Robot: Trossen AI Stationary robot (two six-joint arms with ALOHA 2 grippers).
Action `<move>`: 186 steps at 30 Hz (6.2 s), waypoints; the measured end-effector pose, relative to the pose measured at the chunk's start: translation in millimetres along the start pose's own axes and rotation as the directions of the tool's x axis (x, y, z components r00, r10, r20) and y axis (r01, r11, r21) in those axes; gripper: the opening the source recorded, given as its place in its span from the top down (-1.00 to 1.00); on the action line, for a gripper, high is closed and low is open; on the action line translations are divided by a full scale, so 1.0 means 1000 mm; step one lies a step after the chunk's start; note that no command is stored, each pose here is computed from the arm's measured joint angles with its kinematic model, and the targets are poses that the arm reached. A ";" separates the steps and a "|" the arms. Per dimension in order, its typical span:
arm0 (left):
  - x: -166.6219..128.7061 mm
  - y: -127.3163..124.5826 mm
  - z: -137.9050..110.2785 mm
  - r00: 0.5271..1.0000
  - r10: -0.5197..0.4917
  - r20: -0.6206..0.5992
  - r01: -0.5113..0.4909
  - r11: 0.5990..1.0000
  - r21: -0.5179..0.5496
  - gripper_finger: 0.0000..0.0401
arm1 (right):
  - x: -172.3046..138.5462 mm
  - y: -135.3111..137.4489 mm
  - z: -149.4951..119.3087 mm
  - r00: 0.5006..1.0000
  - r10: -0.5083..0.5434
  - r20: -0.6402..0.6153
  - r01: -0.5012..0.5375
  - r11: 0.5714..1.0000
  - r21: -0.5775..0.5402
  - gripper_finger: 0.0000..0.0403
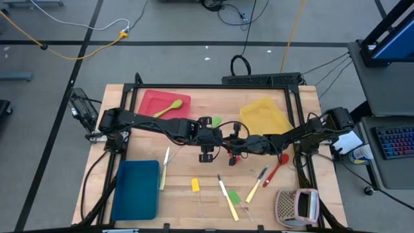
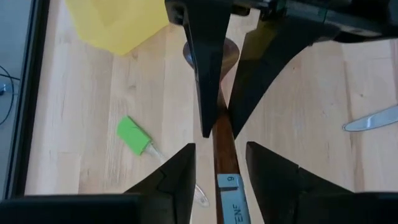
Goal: Pick & Place Kitchen Items
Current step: Put the brown serving spoon into the red bin, then put the red serving spoon into the red bin
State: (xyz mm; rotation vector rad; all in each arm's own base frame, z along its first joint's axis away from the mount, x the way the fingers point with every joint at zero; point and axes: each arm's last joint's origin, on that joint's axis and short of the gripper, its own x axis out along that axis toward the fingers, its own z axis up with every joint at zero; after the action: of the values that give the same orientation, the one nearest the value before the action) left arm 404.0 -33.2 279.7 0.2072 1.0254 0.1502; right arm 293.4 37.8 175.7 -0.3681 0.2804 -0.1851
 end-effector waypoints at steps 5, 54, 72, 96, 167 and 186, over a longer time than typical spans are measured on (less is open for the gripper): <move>0.000 0.000 0.000 1.000 0.015 -0.001 -0.015 1.000 0.005 0.27 | 0.000 0.000 0.000 1.000 0.000 0.000 0.000 1.000 0.000 0.77; -0.101 0.052 -0.056 0.923 0.268 -0.278 -0.307 0.945 -0.109 0.74 | 0.000 0.001 -0.004 0.999 0.014 -0.034 -0.014 1.000 -0.011 0.41; -0.101 0.097 -0.114 0.802 0.248 -0.543 -0.380 0.913 -0.144 0.75 | 0.000 0.002 -0.007 0.998 0.023 -0.064 -0.022 1.000 0.004 0.43; 0.000 0.123 -0.218 0.837 0.126 -0.533 -0.269 0.943 -0.199 0.75 | 0.000 0.002 -0.007 0.997 0.024 -0.070 -0.024 1.000 0.009 0.43; -0.032 0.010 -0.174 0.927 0.084 0.365 -0.004 0.976 -0.216 0.56 | -0.066 0.012 0.025 0.965 0.232 -0.125 -0.239 0.970 -0.048 -0.05; -0.031 0.004 -0.173 0.902 -0.007 0.432 0.201 0.891 -0.407 0.56 | -0.086 0.009 0.013 0.852 0.446 -0.274 -0.451 0.891 0.047 -0.04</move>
State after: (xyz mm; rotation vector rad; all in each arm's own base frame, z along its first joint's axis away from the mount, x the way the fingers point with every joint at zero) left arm 239.4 -18.7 219.2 -0.2313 0.5451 0.2245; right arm 217.2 70.1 203.7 -0.2855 0.6399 0.2325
